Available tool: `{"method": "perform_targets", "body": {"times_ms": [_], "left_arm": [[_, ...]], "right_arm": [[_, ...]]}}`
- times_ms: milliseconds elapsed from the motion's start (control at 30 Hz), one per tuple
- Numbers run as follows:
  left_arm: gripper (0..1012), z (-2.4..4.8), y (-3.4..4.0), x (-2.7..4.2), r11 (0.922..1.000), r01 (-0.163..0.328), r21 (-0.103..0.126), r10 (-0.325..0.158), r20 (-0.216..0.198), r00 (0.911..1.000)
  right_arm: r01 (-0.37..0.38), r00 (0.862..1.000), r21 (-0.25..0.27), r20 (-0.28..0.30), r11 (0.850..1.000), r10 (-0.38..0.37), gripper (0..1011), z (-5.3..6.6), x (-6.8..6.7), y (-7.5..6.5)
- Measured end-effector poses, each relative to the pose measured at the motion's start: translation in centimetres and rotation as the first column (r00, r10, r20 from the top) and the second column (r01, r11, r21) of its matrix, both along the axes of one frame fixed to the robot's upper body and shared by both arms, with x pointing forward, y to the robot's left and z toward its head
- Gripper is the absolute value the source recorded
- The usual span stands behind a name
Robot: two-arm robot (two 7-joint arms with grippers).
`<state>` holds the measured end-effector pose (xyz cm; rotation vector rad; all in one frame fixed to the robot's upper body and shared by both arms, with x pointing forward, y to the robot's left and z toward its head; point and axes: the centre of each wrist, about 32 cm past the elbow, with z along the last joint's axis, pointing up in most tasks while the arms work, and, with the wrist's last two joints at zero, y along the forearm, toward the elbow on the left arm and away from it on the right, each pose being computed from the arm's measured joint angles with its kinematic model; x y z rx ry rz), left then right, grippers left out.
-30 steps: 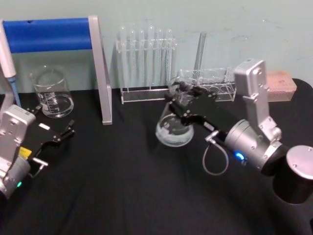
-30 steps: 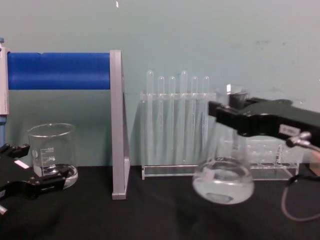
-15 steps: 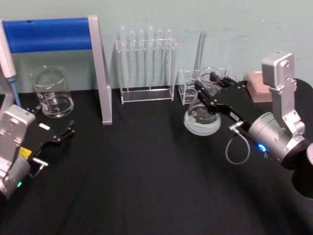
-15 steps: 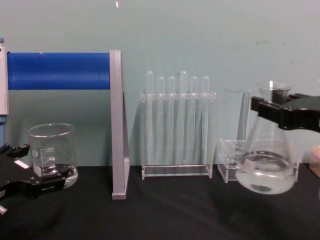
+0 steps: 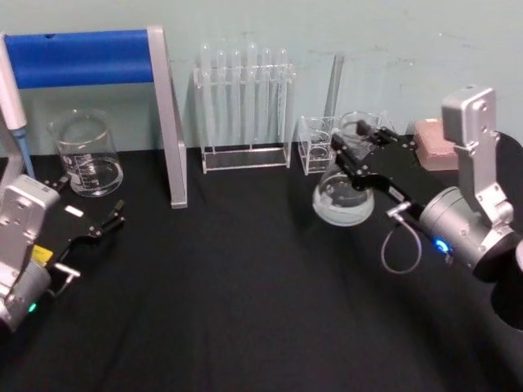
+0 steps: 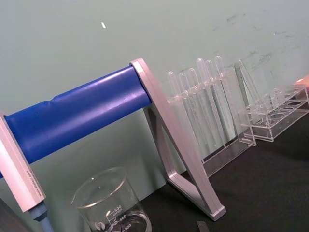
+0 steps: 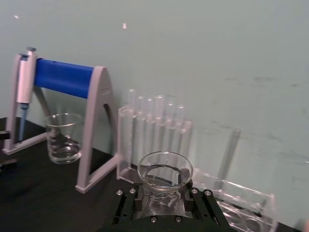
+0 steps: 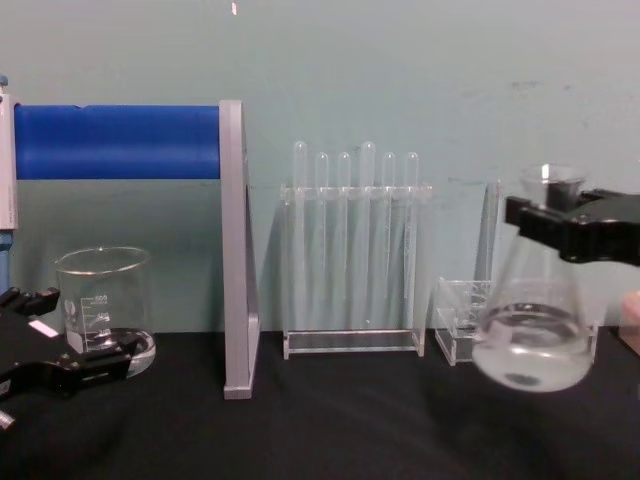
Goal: Grasp the erlenmeyer flask with one hand, shake it three times, then place it back.
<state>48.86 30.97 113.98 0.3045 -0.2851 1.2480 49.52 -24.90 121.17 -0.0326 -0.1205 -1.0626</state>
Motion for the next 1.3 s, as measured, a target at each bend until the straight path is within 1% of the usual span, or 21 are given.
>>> {"method": "perform_targets", "body": {"times_ms": [233,333,433,533,800,967,1067,1100,1133,1200,1300], "left_arm": [[1001,0.0,0.0,0.0,1.0,0.0,0.0,0.0,0.0,1.0],[1001,0.0,0.0,0.0,1.0,0.0,0.0,0.0,0.0,1.0],[1001,0.0,0.0,0.0,1.0,0.0,0.0,0.0,0.0,1.0],[1001,0.0,0.0,0.0,1.0,0.0,0.0,0.0,0.0,1.0],[1001,0.0,0.0,0.0,1.0,0.0,0.0,0.0,0.0,1.0],[1001,0.0,0.0,0.0,1.0,0.0,0.0,0.0,0.0,1.0],[1001,0.0,0.0,0.0,1.0,0.0,0.0,0.0,0.0,1.0],[1001,0.0,0.0,0.0,1.0,0.0,0.0,0.0,0.0,1.0],[1001,0.0,0.0,0.0,1.0,0.0,0.0,0.0,0.0,1.0],[1001,0.0,0.0,0.0,1.0,0.0,0.0,0.0,0.0,1.0],[1001,0.0,0.0,0.0,1.0,0.0,0.0,0.0,0.0,1.0]], "right_arm": [[-0.074,0.997,0.0,-0.011,0.997,0.074,456,-0.2,-0.1,1.7],[-0.127,0.992,-0.001,-0.016,0.992,0.127,456,-0.2,-0.2,2.9],[-0.161,0.987,-0.002,-0.02,0.987,0.161,456,-0.3,-0.3,3.7],[-0.212,0.977,-0.002,-0.023,0.977,0.212,456,-0.3,-0.6,4.8],[-0.285,0.958,0.0,-0.027,0.959,0.285,456,-0.4,-1.0,6.4],[-0.343,0.939,-0.006,-0.032,0.939,0.342,456,-0.5,-1.5,7.4],[-0.361,0.932,-0.01,-0.035,0.932,0.361,456,-0.5,-1.7,7.7],[-0.372,0.928,-0.012,-0.036,0.928,0.371,456,-0.5,-1.8,7.9],[-0.372,0.928,-0.012,-0.036,0.928,0.371,456,-0.5,-1.8,7.9],[-0.389,0.921,-0.015,-0.039,0.921,0.388,456,-0.6,-2.0,8.2],[-0.399,0.917,-0.016,-0.041,0.917,0.398,456,-0.6,-2.1,8.4]]}}
